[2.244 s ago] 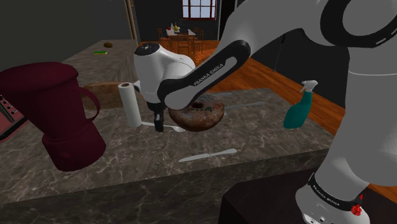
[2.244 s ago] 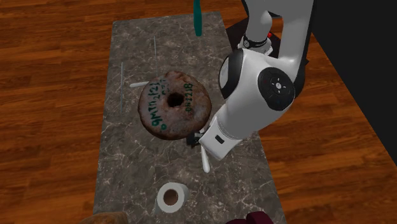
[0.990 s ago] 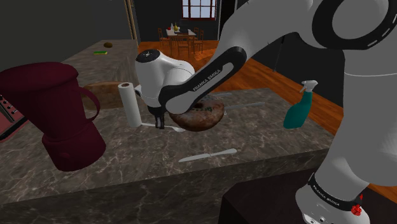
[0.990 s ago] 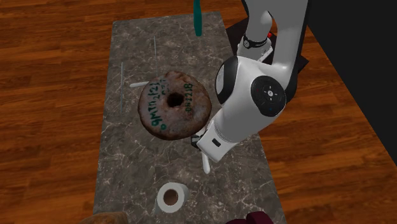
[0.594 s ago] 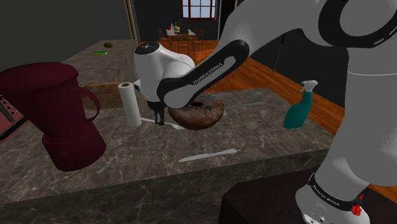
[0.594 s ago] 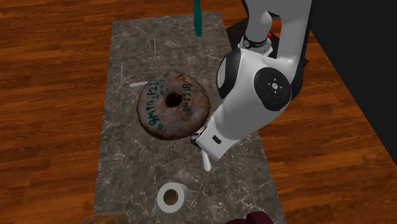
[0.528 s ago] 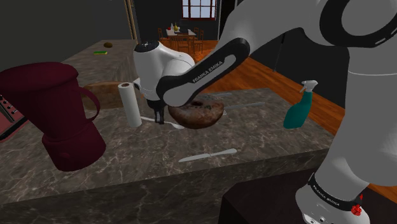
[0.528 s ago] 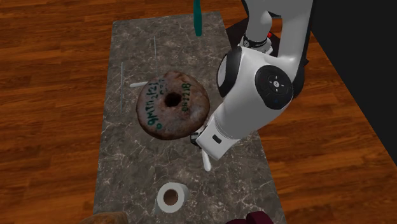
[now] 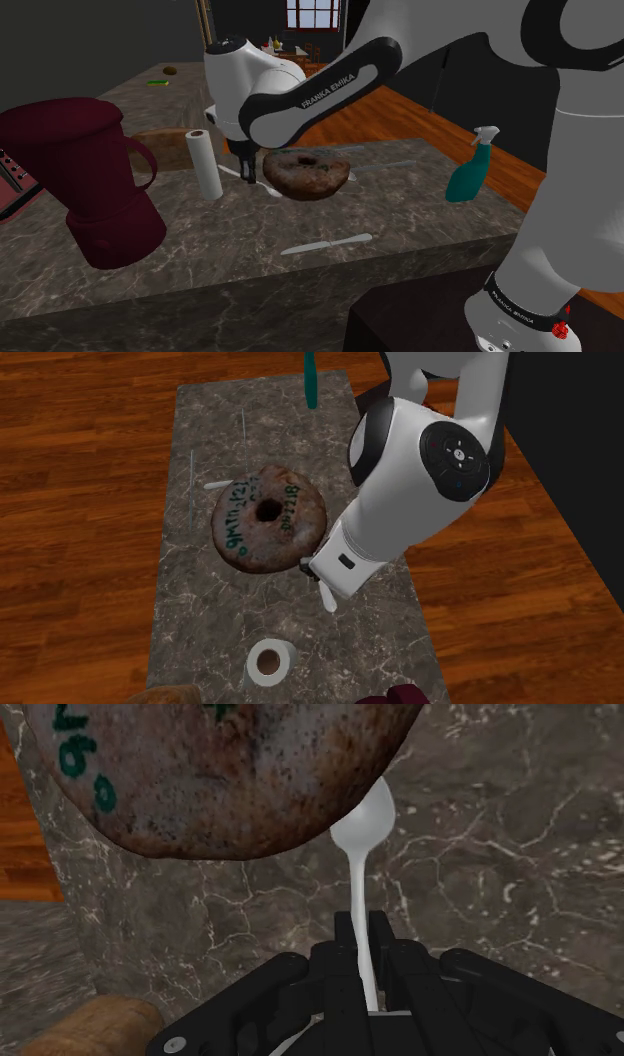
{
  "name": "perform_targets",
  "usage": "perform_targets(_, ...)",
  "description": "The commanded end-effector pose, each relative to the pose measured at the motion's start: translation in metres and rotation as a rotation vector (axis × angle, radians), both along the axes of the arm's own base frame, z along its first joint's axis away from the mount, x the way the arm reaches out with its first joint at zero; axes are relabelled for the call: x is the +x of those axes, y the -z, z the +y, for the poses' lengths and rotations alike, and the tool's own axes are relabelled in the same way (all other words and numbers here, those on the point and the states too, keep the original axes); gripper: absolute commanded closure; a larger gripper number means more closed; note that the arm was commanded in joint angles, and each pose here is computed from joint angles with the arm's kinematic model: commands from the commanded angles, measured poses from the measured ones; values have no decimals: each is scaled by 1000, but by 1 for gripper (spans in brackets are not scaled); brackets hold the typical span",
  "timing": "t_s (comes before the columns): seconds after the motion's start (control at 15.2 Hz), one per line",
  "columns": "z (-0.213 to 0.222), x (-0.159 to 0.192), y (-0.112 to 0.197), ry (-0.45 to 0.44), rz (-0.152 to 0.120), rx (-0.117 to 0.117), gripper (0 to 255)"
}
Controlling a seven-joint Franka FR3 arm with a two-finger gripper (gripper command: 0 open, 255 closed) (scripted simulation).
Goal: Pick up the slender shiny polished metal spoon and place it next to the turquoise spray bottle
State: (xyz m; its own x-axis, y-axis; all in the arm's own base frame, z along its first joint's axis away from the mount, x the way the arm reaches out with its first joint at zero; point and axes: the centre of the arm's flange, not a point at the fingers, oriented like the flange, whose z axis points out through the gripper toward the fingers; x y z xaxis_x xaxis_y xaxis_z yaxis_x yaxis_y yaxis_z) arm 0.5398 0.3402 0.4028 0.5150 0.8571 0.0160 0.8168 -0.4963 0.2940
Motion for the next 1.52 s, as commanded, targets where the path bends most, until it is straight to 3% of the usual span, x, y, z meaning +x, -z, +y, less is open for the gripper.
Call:
perform_targets(0.0,0,1,-12,0,-2,0,255)
perform_targets(1.45,0,1,-128,0,-2,0,255)
